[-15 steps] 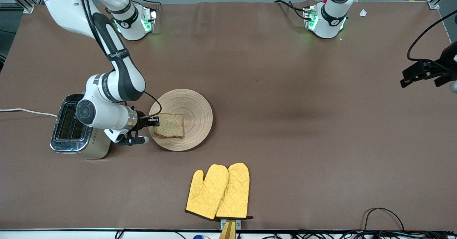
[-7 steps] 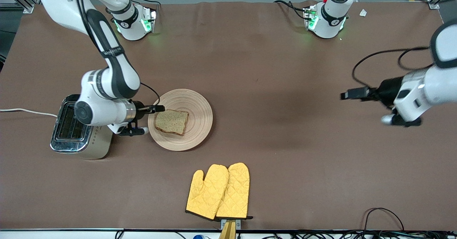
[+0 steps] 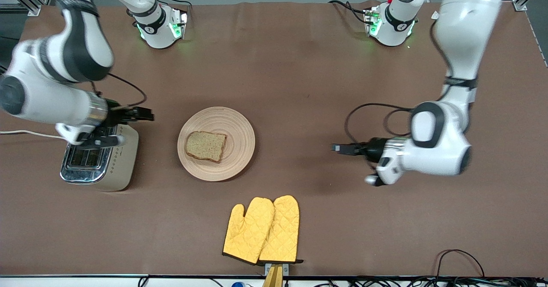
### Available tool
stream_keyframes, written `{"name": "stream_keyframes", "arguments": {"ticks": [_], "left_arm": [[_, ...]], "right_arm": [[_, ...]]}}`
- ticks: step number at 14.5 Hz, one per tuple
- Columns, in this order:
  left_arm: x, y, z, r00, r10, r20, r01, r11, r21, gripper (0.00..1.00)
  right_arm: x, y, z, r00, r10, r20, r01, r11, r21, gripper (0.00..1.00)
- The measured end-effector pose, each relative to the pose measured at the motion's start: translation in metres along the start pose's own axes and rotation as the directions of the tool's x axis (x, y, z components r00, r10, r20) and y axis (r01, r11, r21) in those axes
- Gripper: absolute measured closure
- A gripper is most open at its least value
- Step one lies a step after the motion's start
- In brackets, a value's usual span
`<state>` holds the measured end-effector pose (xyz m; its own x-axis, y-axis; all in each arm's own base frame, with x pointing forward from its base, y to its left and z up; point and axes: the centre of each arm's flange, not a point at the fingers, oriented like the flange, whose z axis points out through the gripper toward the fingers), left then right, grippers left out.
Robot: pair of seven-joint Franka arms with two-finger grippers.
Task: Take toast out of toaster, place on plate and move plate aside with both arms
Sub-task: 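Reach the left gripper to the plate rim and grasp it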
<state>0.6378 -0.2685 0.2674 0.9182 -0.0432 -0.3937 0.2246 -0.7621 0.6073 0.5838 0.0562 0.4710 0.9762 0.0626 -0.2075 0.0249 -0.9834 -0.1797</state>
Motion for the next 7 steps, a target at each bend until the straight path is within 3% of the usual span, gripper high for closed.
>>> {"name": "stream_keyframes", "arguments": {"ticks": [3, 7], "left_arm": [[0.003, 0.034, 0.094, 1.000, -0.013, 0.016, 0.015, 0.995, -0.094, 0.00], [0.003, 0.064, 0.161, 1.000, -0.013, -0.020, 0.008, 0.981, -0.192, 0.00]], "right_arm": [[-0.006, 0.034, -0.069, 0.998, 0.014, -0.067, -0.017, 0.999, -0.049, 0.00], [-0.014, 0.052, -0.121, 0.985, 0.020, -0.171, -0.038, 0.994, -0.100, 0.00]]}}
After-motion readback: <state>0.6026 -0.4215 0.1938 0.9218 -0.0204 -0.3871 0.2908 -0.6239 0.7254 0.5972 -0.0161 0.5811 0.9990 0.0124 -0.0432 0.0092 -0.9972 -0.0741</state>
